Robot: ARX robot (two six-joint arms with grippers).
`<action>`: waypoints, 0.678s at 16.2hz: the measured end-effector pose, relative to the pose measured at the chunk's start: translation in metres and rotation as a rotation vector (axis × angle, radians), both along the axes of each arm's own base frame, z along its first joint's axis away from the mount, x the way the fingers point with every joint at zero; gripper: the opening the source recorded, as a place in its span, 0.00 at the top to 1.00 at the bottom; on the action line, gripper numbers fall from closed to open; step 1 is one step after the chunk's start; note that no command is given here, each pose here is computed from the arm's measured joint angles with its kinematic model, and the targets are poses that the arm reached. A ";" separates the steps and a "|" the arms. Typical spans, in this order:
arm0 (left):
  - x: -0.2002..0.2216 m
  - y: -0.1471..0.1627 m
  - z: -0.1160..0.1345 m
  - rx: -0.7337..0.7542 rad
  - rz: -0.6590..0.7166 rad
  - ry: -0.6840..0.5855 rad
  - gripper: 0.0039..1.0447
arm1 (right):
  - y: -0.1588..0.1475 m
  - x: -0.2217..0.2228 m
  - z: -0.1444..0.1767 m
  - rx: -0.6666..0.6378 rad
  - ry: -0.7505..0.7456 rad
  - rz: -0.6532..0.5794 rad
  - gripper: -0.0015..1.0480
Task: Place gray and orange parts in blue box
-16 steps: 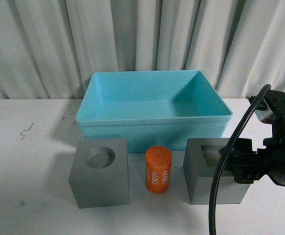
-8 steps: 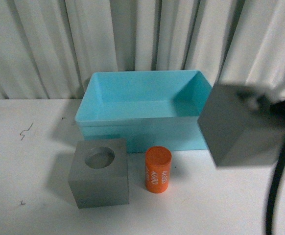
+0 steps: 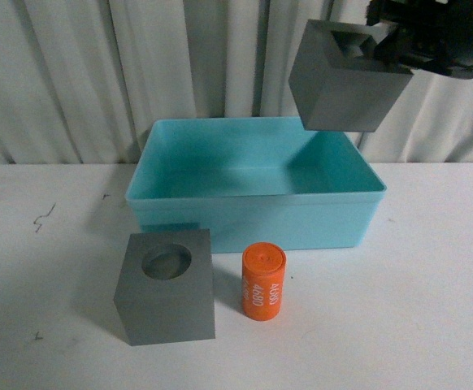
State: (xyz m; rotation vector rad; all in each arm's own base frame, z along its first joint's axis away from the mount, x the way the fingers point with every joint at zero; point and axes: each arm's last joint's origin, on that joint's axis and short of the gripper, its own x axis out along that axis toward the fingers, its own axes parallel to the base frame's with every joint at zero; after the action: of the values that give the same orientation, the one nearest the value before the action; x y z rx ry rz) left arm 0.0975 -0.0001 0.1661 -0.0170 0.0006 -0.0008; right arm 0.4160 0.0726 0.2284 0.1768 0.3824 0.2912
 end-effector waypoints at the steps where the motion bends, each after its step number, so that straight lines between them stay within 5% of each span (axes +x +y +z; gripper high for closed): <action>1: 0.000 0.000 0.000 0.000 0.000 0.000 0.06 | 0.005 0.005 -0.006 0.000 0.025 -0.006 0.82; 7: 0.000 0.000 0.000 0.000 0.000 0.000 0.06 | 0.013 0.018 -0.056 -0.027 0.166 -0.082 0.82; 11: 0.000 0.000 0.000 0.000 0.000 0.000 0.06 | 0.015 0.019 -0.062 -0.046 0.173 -0.112 0.82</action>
State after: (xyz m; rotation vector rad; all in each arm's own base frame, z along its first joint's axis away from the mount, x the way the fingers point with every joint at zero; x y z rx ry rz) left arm 0.0975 -0.0001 0.1661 -0.0170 0.0010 -0.0008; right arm 0.4352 0.0878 0.1660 0.1784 0.5480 0.1564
